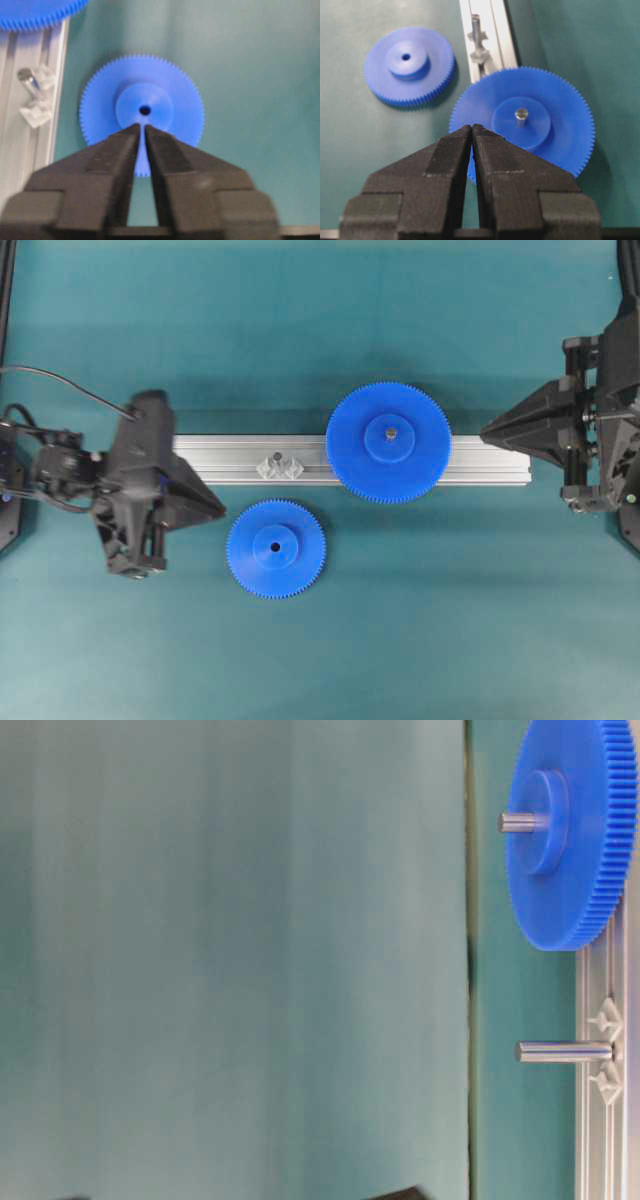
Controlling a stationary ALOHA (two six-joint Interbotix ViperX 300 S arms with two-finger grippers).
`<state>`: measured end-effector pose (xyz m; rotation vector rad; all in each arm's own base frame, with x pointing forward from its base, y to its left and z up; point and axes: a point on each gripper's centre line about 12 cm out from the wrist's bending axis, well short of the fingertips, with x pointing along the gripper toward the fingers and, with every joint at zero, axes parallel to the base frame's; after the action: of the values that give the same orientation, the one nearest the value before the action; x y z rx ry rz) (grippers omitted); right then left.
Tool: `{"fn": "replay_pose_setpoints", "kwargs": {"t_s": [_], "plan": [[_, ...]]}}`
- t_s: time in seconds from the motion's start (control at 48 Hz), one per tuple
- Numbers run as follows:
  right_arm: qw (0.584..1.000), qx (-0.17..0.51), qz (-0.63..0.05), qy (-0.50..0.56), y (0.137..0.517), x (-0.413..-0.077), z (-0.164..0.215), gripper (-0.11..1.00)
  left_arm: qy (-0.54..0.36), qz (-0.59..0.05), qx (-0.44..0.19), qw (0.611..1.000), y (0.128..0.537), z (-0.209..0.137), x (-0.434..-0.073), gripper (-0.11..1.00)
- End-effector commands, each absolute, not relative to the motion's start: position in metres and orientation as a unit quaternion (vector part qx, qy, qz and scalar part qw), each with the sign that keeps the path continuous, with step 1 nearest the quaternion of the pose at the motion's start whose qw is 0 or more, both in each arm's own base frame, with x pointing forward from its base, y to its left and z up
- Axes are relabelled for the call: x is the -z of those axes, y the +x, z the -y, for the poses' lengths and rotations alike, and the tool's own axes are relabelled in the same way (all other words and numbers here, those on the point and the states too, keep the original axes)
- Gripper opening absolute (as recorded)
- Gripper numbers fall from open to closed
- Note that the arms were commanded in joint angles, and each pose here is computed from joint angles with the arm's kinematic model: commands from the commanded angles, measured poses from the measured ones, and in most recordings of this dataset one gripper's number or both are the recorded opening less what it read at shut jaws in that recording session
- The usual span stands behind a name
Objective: Insert the small gear onto the shaft.
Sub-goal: 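Move the left gripper toward the small blue gear below the rail, then lower the left gripper over the small blue gear and grasp its hub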
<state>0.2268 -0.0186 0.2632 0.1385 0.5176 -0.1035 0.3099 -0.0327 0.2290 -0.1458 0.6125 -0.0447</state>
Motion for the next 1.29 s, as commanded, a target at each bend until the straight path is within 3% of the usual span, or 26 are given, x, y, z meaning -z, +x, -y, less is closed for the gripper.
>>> {"fn": "replay_pose_setpoints", "kwargs": {"t_s": [0.0,0.229,0.313,0.563,1.272], "plan": [[0.965,0.056,-0.246,0.071,0.229,-0.27,0.021,0.15,-0.071,-0.294,0.026,0.953,0.32,0.036,-0.235,0.26],[0.957,0.066,-0.271,0.075,0.227,-0.253,0.025,0.15,-0.07,-0.317,0.023,0.946,0.337,0.038,-0.221,0.8],[0.954,0.066,-0.282,0.075,0.229,-0.246,0.025,0.15,-0.067,-0.334,0.023,0.94,0.342,0.039,-0.212,0.92],[0.944,0.07,-0.312,0.078,0.237,-0.231,0.027,0.15,-0.051,-0.397,0.018,0.916,0.365,0.042,-0.192,0.91],[0.946,0.086,-0.301,0.088,0.236,-0.223,0.034,0.15,0.016,-0.501,0.039,0.865,0.399,0.047,-0.16,0.92]]}}
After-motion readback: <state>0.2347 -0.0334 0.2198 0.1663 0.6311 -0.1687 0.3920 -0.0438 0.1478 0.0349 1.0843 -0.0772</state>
